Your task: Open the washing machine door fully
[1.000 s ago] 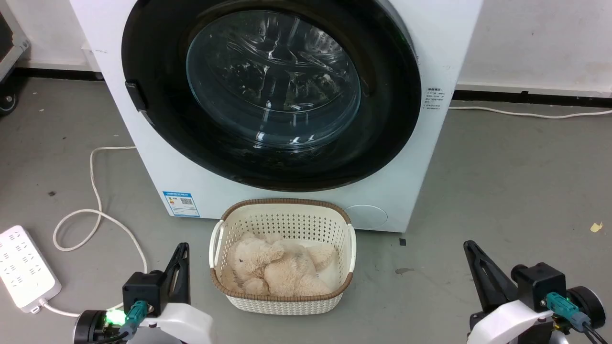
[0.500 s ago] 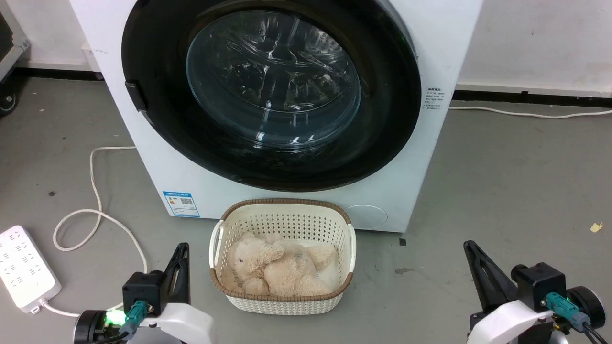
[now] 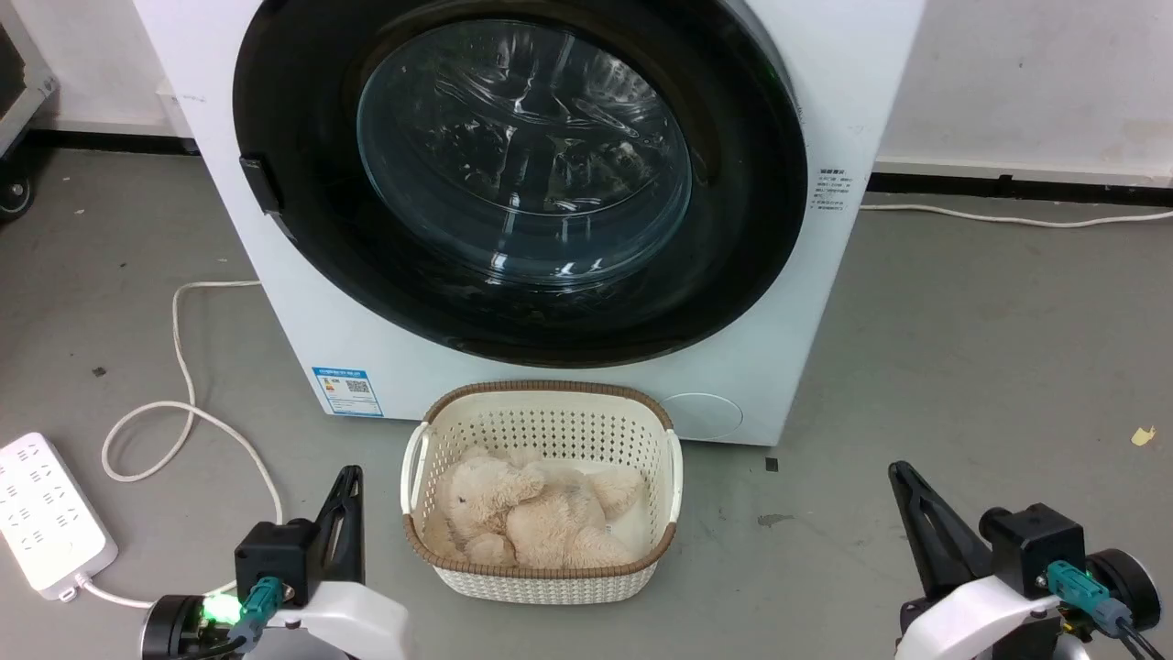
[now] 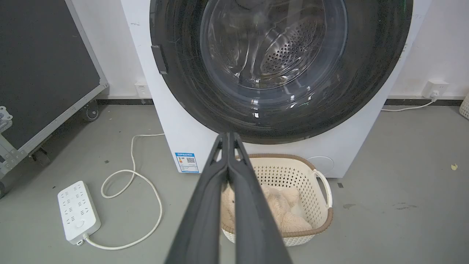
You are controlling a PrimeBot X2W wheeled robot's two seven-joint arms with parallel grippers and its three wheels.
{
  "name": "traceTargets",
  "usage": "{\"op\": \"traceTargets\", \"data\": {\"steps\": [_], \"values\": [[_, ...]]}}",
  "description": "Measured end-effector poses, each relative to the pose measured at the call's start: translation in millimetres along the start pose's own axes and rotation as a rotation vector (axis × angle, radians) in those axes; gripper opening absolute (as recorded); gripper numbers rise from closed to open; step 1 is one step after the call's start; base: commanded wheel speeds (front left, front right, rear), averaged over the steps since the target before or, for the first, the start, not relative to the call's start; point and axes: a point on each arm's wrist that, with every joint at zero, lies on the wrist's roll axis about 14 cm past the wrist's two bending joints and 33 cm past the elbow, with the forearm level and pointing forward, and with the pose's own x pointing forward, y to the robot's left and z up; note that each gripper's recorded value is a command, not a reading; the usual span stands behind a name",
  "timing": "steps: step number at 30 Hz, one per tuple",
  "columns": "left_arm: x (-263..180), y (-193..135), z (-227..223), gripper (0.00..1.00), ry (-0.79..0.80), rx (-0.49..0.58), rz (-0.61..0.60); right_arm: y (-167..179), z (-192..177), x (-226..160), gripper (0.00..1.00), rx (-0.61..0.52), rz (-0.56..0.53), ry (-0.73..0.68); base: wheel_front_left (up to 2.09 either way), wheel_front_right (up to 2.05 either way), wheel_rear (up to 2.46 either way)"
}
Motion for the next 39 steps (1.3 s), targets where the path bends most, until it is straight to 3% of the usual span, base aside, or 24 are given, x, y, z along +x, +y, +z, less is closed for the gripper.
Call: {"op": "traceTargets", "data": {"steps": [1,19,31,32,33,39], "values": [[0,0,0,1.0,0.0,-0.001,-0.001,0,0,0,1.0,0.0,0.0,0.0,0.0,0.0,0.0],[1,-7,-2,1.0,-0.006,-0.002,-0.018,-2,-1,1,1.0,0.005,-0.005,-0.009,0.0,0.0,0.0],[17,-17,-7,1.0,-0.015,-0.006,-0.028,-13,1,23,1.0,-0.007,0.008,-0.038,0.0,0.0,0.0],[18,-18,-6,1.0,-0.018,-0.007,-0.029,-15,2,25,0.35,-0.005,0.01,-0.042,0.0,0.0,0.0],[19,-19,-7,1.0,-0.016,-0.007,-0.031,-16,3,27,0.01,-0.004,0.012,-0.046,0.0,0.0,0.0],[25,-20,-12,1.0,-0.011,-0.007,-0.025,-23,10,44,0.0,0.022,0.019,-0.071,0.0,0.0,0.0]]}}
